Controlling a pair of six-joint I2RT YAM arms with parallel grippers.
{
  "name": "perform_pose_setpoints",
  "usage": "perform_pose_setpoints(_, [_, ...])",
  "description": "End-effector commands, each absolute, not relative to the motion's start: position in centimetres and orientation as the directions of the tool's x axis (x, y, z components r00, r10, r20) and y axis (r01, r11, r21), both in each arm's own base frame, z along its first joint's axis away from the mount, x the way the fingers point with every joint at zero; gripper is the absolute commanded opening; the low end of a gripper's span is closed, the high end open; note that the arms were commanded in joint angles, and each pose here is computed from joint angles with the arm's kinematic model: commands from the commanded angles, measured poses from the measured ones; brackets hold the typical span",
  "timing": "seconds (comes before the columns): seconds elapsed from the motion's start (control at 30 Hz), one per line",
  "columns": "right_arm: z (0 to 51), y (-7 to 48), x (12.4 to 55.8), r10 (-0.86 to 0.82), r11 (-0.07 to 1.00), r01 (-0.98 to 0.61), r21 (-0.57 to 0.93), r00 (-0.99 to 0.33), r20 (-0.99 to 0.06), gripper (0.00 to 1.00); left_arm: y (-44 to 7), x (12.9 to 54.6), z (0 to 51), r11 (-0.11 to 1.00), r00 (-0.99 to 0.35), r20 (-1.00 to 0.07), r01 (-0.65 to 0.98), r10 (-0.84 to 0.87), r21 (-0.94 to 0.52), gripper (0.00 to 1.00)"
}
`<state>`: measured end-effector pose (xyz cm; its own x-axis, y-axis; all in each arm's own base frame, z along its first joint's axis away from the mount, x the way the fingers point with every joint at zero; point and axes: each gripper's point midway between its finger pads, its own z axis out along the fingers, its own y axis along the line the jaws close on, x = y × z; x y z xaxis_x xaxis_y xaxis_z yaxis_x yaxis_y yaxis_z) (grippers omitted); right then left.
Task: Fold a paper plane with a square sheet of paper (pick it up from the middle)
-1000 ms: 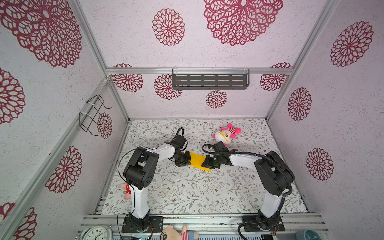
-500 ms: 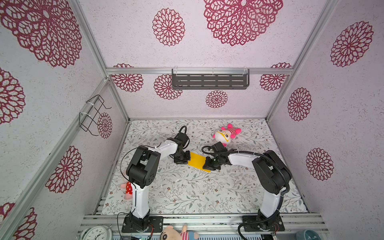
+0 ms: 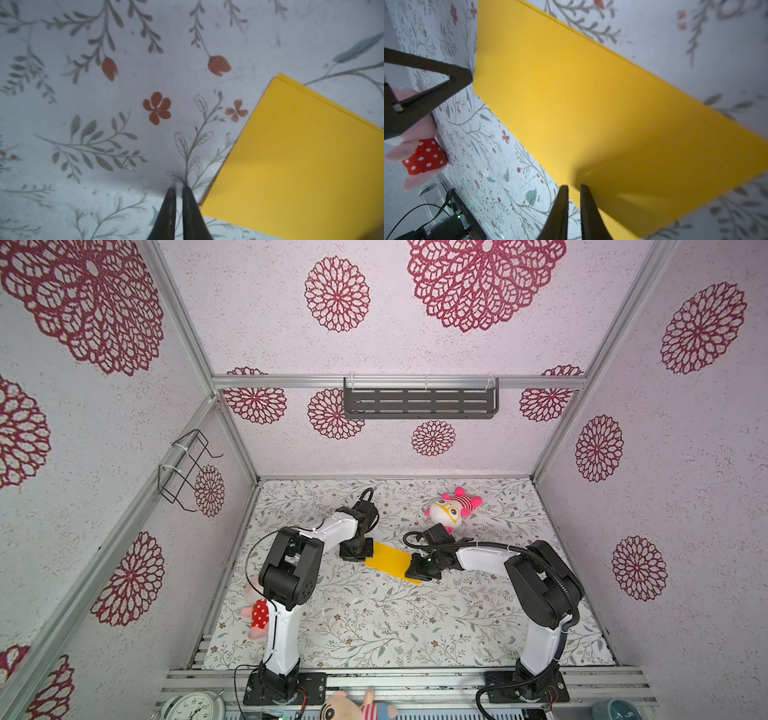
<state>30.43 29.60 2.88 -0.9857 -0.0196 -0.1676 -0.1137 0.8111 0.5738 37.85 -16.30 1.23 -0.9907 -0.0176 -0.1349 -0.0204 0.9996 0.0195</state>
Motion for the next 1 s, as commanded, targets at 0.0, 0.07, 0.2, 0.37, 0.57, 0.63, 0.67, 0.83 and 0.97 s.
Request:
perform_pose_setpoints(0.0, [7.1, 30.0, 32.6, 0.009, 0.776, -0.189, 0.601, -0.95, -0.311, 0.26, -15.8, 38.7, 3.7, 0.996, -0.975, -0.208, -0.084, -0.083, -0.004, 0.17])
perform_pose_setpoints(0.07, [8.5, 29.5, 33.8, 0.027, 0.779, -0.209, 0.591, -0.93, -0.365, 0.36, -16.3, 38.9, 5.6, 0.99, -0.957, -0.257, -0.119, -0.135, -0.079, 0.22])
perform_pose_setpoints(0.2, [7.9, 27.0, 36.7, 0.046, 0.845, -0.184, 0.502, -0.91, -0.412, 0.5, -17.4, 38.3, 6.6, 0.953, -0.923, -0.284, -0.201, -0.262, -0.225, 0.34])
perform_pose_setpoints(0.37, [6.4, 25.9, 39.2, 0.021, 0.873, -0.185, 0.452, -0.91, -0.413, 0.59, -19.5, 37.2, 5.8, 0.873, -0.899, -0.219, -0.269, -0.379, -0.407, 0.44])
perform_pose_setpoints(0.57, [4.2, 25.3, 39.4, -0.036, 0.899, -0.185, 0.396, -0.934, -0.355, 0.6, -21.2, 36.6, 4.6, 0.791, -0.882, -0.146, -0.315, -0.448, -0.525, 0.52])
perform_pose_setpoints(0.63, [3.8, 25.3, 38.8, -0.041, 0.898, -0.181, 0.401, -0.942, -0.332, 0.58, -21.2, 36.5, 4.1, 0.793, -0.884, -0.136, -0.321, -0.447, -0.518, 0.52])
perform_pose_setpoints(0.67, [3.6, 25.2, 38.5, -0.044, 0.897, -0.179, 0.403, -0.945, -0.323, 0.58, -21.2, 36.5, 3.8, 0.794, -0.886, -0.129, -0.323, -0.445, -0.515, 0.52])
perform_pose_setpoints(0.83, [3.2, 24.3, 36.2, -0.033, 0.897, -0.151, 0.416, -0.96, -0.279, 0.57, -21.7, 36.3, 2.6, 0.806, -0.901, -0.102, -0.322, -0.423, -0.497, 0.52])
perform_pose_setpoints(0.97, [3.2, 24.5, 33.6, -0.022, 0.863, -0.143, 0.484, -0.969, -0.247, 0.53, -22.1, 36.6, 1.9, 0.82, -0.915, -0.089, -0.306, -0.394, -0.484, 0.52])
